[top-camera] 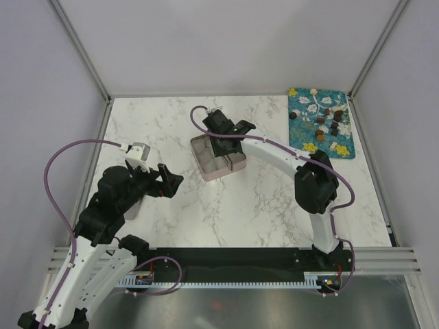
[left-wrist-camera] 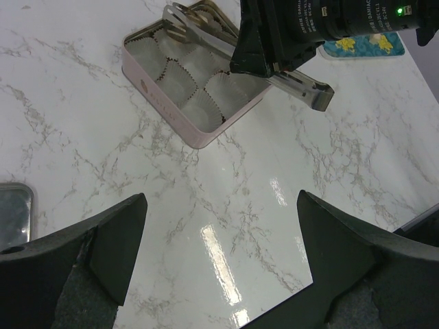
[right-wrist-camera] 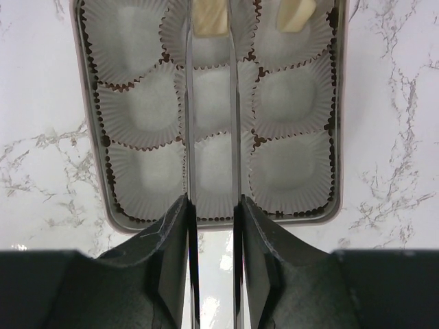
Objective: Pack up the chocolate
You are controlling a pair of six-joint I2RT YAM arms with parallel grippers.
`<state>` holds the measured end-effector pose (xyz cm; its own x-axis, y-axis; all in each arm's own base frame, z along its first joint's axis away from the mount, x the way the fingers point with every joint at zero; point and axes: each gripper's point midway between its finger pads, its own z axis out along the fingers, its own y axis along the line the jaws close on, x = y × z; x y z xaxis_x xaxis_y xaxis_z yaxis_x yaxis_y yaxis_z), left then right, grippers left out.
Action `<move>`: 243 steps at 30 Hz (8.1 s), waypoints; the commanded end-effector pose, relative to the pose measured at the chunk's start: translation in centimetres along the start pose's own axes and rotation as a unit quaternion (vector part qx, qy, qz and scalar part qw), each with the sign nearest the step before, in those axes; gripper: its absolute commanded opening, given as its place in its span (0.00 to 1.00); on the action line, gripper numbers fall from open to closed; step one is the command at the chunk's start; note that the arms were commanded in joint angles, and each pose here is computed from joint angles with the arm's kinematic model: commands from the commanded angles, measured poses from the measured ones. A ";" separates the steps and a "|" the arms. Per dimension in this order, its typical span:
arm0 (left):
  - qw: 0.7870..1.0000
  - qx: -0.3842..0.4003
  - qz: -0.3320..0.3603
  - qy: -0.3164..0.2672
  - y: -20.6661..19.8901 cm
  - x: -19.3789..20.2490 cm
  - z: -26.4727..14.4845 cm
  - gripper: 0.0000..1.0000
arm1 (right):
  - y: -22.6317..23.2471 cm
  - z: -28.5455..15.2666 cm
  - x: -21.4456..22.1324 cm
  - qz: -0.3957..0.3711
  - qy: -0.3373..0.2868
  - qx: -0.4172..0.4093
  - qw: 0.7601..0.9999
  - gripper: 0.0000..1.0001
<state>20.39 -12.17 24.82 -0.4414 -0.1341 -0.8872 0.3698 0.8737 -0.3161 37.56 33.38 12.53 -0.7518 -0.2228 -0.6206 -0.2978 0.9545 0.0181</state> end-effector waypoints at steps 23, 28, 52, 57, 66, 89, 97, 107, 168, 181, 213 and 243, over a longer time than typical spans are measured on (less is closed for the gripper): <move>1.000 -0.003 0.018 -0.010 0.1 -0.5 -0.1 0.99 | -4.6 -8.5 -5.7 0.030 -0.079 -0.005 0.996 0.43; 1.000 -0.001 0.018 -0.011 0.1 -0.6 -0.1 0.99 | -13.6 -9.8 -5.6 0.087 -0.082 0.055 0.991 0.43; 1.000 0.000 0.017 -0.004 0.1 -0.3 0.1 0.99 | -35.1 -8.2 5.5 0.273 -0.001 0.198 0.941 0.53; 1.000 -0.003 0.017 -0.007 0.2 -0.4 0.0 0.99 | -35.9 -7.2 6.5 0.280 0.012 0.205 0.938 0.53; 1.000 -0.003 0.017 0.000 0.2 -0.2 0.3 0.99 | -36.6 -5.5 7.9 0.291 0.022 0.199 0.936 0.54; 1.000 -0.009 0.017 0.002 0.4 -0.2 0.5 0.99 | -36.0 -4.5 7.8 0.296 0.024 0.161 0.941 0.39; 1.000 -0.007 0.015 0.007 0.3 0.0 0.6 0.99 | -34.6 -6.1 7.1 0.296 0.012 0.132 0.946 0.38; 1.000 -0.015 0.016 -0.002 0.6 -0.4 0.4 0.99 | -29.4 -8.8 1.9 0.251 -0.034 0.072 0.965 0.37; 0.998 -0.037 0.017 -0.049 1.2 -1.8 -1.2 0.99 | 3.9 -2.1 -2.9 0.028 -0.054 -0.122 0.991 0.45; 0.998 -0.034 0.017 -0.047 1.1 -1.7 -1.2 0.99 | -3.8 -8.3 -6.2 0.043 -0.096 -0.057 0.993 0.44; 0.999 -0.032 0.018 -0.035 1.1 -1.4 -0.7 1.00 | -34.6 -5.4 4.1 0.235 0.023 0.214 0.948 0.55; 0.999 -0.037 0.019 -0.024 1.3 -1.1 -0.3 1.00 | -36.8 -1.7 4.8 0.259 0.044 0.194 0.945 0.51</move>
<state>20.98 -10.96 24.92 -0.4157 -0.1468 -0.8976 0.3102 0.9048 -0.2916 41.89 -3.22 8.54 -0.8205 0.3047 -0.4836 0.3613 0.9321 -0.0258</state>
